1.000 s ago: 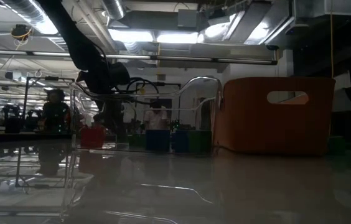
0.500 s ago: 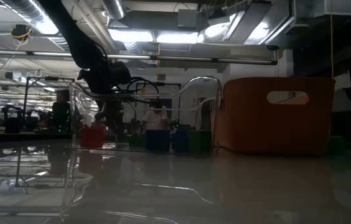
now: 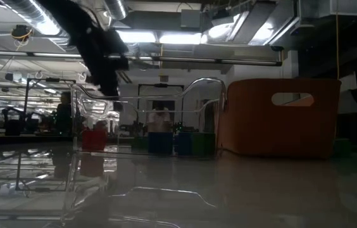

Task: Sort blocks by size
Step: Put the small green block into the transparent bin

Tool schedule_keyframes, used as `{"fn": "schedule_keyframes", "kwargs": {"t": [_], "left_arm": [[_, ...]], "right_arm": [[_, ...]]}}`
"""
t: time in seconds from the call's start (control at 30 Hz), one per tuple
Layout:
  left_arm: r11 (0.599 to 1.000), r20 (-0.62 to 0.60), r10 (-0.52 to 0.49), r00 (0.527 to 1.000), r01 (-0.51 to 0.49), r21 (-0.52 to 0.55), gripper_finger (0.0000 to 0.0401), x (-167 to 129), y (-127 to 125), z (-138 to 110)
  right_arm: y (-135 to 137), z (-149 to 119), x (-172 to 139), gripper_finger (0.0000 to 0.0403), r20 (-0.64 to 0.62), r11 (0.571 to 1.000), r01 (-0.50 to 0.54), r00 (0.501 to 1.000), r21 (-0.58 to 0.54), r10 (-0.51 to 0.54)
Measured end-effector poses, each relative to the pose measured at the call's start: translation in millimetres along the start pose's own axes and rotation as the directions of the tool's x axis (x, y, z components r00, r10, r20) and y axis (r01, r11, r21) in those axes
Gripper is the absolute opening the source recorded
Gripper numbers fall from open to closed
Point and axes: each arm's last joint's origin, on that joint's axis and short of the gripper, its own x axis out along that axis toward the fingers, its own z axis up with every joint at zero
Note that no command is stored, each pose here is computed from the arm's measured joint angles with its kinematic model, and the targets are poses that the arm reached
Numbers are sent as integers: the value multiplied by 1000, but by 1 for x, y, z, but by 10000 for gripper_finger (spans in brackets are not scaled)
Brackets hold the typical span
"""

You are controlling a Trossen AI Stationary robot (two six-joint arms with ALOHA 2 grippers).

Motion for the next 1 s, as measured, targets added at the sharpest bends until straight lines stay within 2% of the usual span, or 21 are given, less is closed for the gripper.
{"fn": "schedule_keyframes", "kwargs": {"t": [0.07,0.2,0.37,0.57,0.77,0.93,1.0], "left_arm": [[1000,55,1,999,1,-30,116,-19,-8,5],[995,182,-77,980,87,-48,116,-54,-30,13],[983,281,-153,947,175,-55,117,-78,-59,22],[958,285,-274,918,288,-6,118,-80,-96,35],[922,275,-386,881,379,80,119,-73,-134,49],[900,276,-435,857,414,134,120,-64,-158,59],[899,269,-438,858,412,149,120,-58,-166,63]], "right_arm": [[-1,-2,6,248,3,1000,18,1000,-12,-18],[-1,-5,16,248,7,998,37,999,-45,-37],[-2,-10,29,248,-27,997,54,998,-57,-56],[-7,-13,36,248,-63,998,25,998,-50,-28],[-28,-7,30,248,-93,996,-7,996,-88,-1],[-53,-1,28,248,-70,996,-64,996,-63,60],[-60,0,33,248,-49,991,-129,991,-36,127]]}}
